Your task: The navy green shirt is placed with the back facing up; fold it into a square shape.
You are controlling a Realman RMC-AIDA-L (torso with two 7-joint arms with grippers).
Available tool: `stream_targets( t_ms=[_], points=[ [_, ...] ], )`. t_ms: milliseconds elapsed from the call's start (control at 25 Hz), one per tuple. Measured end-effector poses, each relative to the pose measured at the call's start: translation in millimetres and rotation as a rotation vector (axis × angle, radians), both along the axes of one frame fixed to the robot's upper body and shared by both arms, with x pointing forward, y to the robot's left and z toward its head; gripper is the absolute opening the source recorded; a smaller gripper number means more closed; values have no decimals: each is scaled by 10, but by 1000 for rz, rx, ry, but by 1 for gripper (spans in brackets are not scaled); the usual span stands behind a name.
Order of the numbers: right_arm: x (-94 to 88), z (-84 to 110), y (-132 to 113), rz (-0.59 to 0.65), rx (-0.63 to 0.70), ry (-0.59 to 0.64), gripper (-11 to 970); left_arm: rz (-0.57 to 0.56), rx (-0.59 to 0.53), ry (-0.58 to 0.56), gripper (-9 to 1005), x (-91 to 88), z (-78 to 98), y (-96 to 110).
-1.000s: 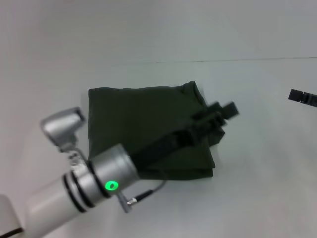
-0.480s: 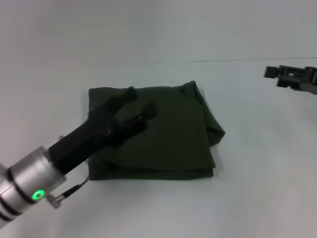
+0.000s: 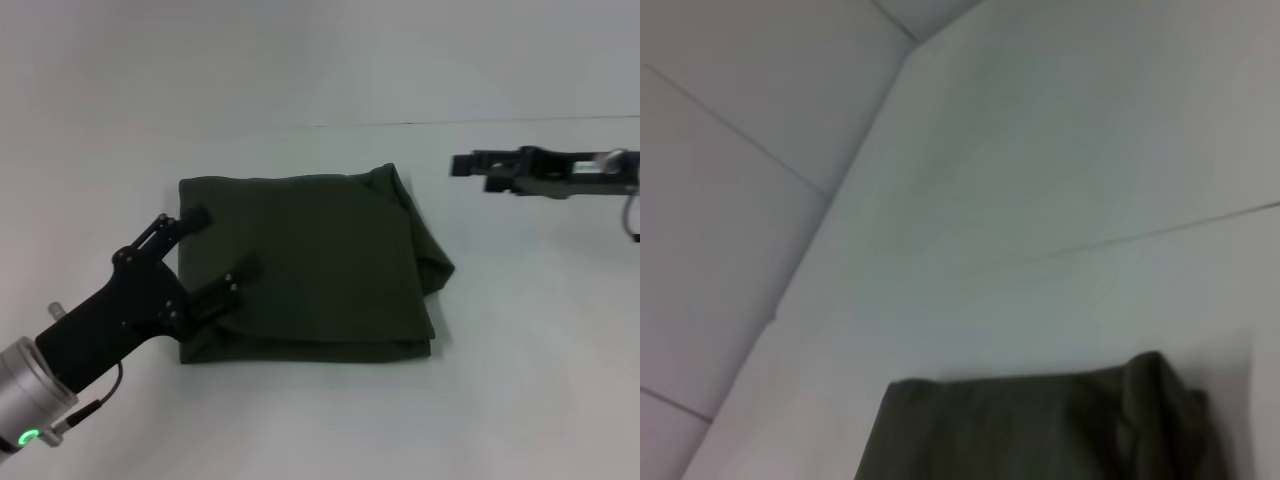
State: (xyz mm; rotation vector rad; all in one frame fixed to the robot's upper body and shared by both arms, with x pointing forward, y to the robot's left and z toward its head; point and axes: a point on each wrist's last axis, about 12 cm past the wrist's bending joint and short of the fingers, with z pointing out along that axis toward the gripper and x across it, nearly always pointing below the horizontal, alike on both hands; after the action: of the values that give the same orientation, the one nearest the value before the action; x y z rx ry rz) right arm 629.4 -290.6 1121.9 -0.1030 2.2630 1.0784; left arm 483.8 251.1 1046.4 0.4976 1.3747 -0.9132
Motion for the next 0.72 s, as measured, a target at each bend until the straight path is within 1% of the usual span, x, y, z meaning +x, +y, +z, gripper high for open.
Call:
stream_targets(
  t_ms=[200,480,560,720],
  points=[
    [68,-82,296,31,-19,24,899,26,37,-23,948,-15,-7,72],
    [93,-179,636,51,-29,60,899,33,72,-33,949,-10,-23,90],
    [97,-215,708,46,-38,67,899,37,75,-32,949,-7,-25,94],
    [106,-278,757,24,-69,69,899,44,74,-34,948,-3,-23,103]
  ],
)
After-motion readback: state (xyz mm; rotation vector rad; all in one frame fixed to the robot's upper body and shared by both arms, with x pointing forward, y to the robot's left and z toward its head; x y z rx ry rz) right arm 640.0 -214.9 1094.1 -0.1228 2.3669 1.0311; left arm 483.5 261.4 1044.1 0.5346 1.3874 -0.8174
